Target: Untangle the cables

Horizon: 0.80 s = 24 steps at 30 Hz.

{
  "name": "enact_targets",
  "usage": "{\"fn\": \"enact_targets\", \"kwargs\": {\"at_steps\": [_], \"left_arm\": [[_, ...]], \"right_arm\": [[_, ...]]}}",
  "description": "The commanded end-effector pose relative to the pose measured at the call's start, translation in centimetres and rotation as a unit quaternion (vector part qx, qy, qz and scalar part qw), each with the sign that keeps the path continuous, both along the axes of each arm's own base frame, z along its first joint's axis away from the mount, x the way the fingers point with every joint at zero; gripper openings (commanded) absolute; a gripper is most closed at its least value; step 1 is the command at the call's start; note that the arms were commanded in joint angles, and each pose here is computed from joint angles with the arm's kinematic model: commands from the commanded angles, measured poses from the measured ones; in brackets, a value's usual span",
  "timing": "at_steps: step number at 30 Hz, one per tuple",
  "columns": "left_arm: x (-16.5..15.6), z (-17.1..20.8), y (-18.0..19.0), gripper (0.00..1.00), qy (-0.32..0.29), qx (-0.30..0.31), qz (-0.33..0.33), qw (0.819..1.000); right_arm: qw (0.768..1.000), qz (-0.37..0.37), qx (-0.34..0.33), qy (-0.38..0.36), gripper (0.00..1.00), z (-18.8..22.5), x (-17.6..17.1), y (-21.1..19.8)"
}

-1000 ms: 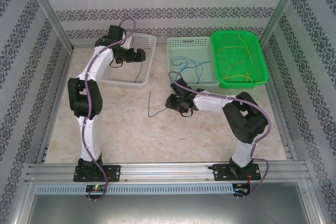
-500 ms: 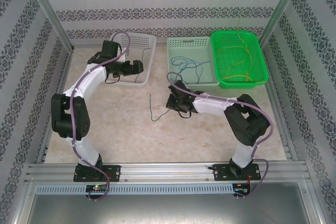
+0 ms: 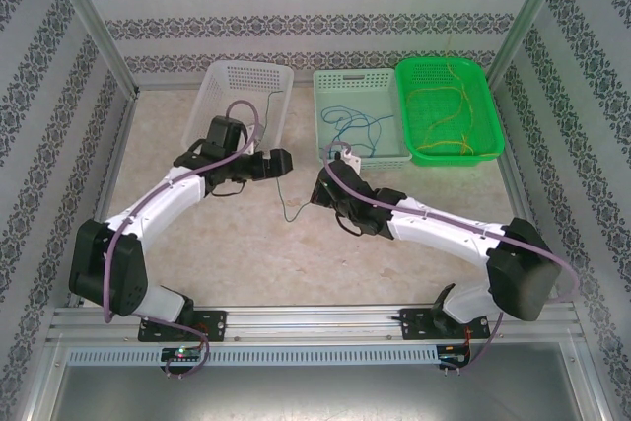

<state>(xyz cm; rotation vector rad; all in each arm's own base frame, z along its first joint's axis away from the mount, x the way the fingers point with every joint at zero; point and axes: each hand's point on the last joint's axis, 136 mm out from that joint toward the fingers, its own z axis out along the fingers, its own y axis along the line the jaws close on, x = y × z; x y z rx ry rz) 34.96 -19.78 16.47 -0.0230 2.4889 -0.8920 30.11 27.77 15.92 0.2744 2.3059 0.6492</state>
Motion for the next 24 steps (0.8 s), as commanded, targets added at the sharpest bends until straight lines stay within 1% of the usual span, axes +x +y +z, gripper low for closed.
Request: {"fn": "enact_targets", "kwargs": {"at_steps": [1, 5, 8, 11, 13, 14, 16, 20, 22, 24], "left_arm": [[-0.7, 0.0, -1.0, 0.98, 0.014, -0.027, 0.020, 0.999], [-1.8, -1.7, -1.8, 0.94, 0.032, -0.029, 0.033, 0.999], [-1.4, -2.3, -2.1, 0.90, 0.033, -0.039, 0.047, 0.998], [-0.9, -2.3, -2.8, 0.88, 0.036, -0.044, 0.040, 0.998], [-0.3, -2.2, -3.4, 0.82, 0.036, -0.048, 0.033, 0.998], [0.0, -2.1, -3.6, 0.74, 0.034, -0.050, 0.031, 0.998], [0.5, -2.1, -4.0, 0.54, 0.033, -0.059, 0.034, 0.997], [1.5, -1.6, -4.6, 0.20, 0.028, -0.079, 0.043, 0.996], [1.9, -1.5, -4.4, 0.00, 0.026, -0.085, 0.058, 0.994], [2.2, -1.3, -4.0, 0.00, 0.021, -0.093, 0.081, 0.992]], "right_arm": [[0.999, -0.030, -0.012, -0.037, 0.00, 1.3, 0.3, -1.3], [0.997, -0.045, -0.007, -0.067, 0.00, 2.5, 0.1, -1.9], [0.996, -0.041, 0.001, -0.078, 0.00, 3.1, -0.1, -1.8], [0.996, -0.033, 0.008, -0.088, 0.00, 3.6, -0.2, -1.5], [0.995, -0.031, 0.014, -0.094, 0.00, 3.8, -0.2, -1.4], [0.995, -0.031, 0.017, -0.098, 0.00, 4.0, -0.2, -1.4], [0.994, -0.029, 0.021, -0.106, 0.00, 4.2, -0.2, -1.3], [0.991, -0.035, 0.019, -0.128, 0.00, 4.8, -0.5, -1.7], [0.989, -0.042, 0.018, -0.141, 0.00, 5.1, -0.7, -2.1], [0.987, -0.051, 0.021, -0.152, 0.00, 5.3, -1.0, -2.6]]}}
